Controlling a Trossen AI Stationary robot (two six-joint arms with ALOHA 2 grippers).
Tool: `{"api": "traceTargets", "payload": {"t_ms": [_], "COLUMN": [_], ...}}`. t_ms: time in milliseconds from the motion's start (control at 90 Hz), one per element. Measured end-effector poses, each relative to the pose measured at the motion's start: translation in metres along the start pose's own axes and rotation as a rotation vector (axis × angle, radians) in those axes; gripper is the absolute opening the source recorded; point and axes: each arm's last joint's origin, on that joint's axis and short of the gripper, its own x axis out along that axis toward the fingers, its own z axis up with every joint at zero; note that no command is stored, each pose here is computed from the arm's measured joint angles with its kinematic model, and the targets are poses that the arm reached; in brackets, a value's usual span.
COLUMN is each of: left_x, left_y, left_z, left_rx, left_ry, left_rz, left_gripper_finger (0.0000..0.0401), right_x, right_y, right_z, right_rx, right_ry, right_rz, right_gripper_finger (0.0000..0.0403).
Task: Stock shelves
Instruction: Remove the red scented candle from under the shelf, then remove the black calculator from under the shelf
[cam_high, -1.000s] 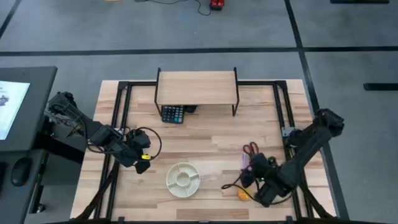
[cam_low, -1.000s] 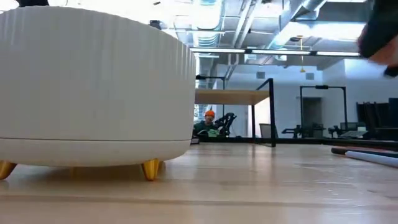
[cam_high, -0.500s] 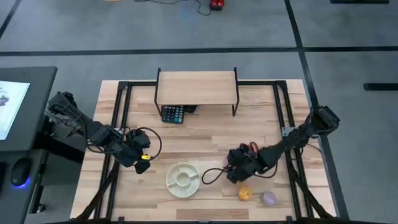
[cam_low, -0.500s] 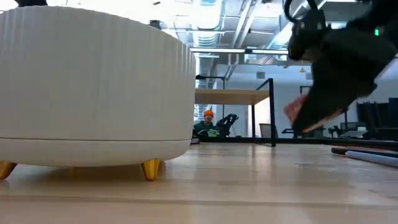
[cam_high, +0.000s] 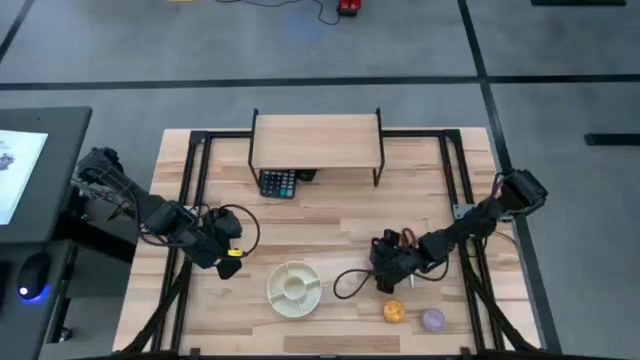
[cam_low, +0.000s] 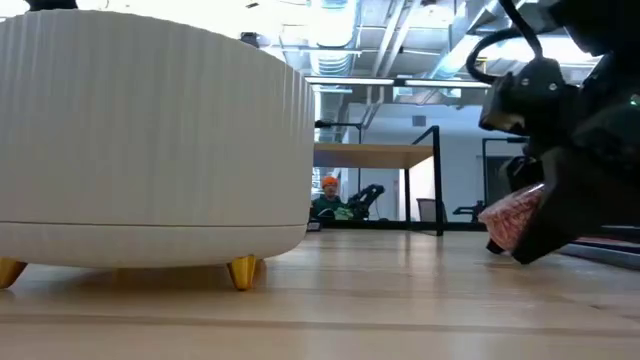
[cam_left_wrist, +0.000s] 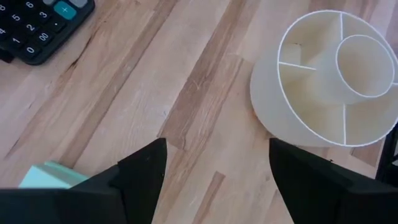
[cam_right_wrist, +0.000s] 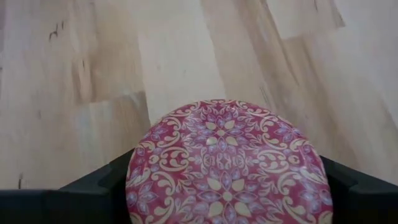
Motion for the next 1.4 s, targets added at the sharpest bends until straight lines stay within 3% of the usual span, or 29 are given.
{"api": "traceTargets", "payload": {"t_ms": [267,422,633,789,956,1144,1400], "left_x": [0.000,0.000,0.000,0.000,0.000,0.000,0.000], "left_y": [0.000,0.000,0.000,0.000,0.000,0.000,0.000], "left_z": [0.000,0.000,0.000,0.000,0.000,-0.001,-0.001], "left_rx": [-0.041,-0.071,-0.094,-0.094,-0.057,0.010,0.125], "left_ry": [0.000,0.000,0.000,0.005,0.008,0.010,0.025], "left_rz": [0.001,0.001,0.001,-0.001,-0.002,0.001,-0.008], "left_gripper_finger": [0.0258,0.0257,0.0258,0.0258,0.0258,0.0258,0.0258], "right_x": [-0.005,-0.012,-0.021,-0.020,-0.014,0.027,0.104], "right_y": [0.004,0.003,-0.007,-0.015,-0.026,-0.046,-0.062], "right_z": [0.012,0.035,0.075,0.107,0.142,0.157,0.175], "right_rx": [-0.122,-0.230,-0.312,-0.210,0.038,0.327,0.400], "right_ry": [0.110,0.184,0.177,0.011,-0.263,-0.492,-0.551], "right_rz": [0.029,-0.001,-0.043,-0.028,-0.032,-0.226,-0.460], "right_gripper_finger": [0.0309,0.0331,0.0344,0.0335,0.0328,0.0327,0.0327]}}
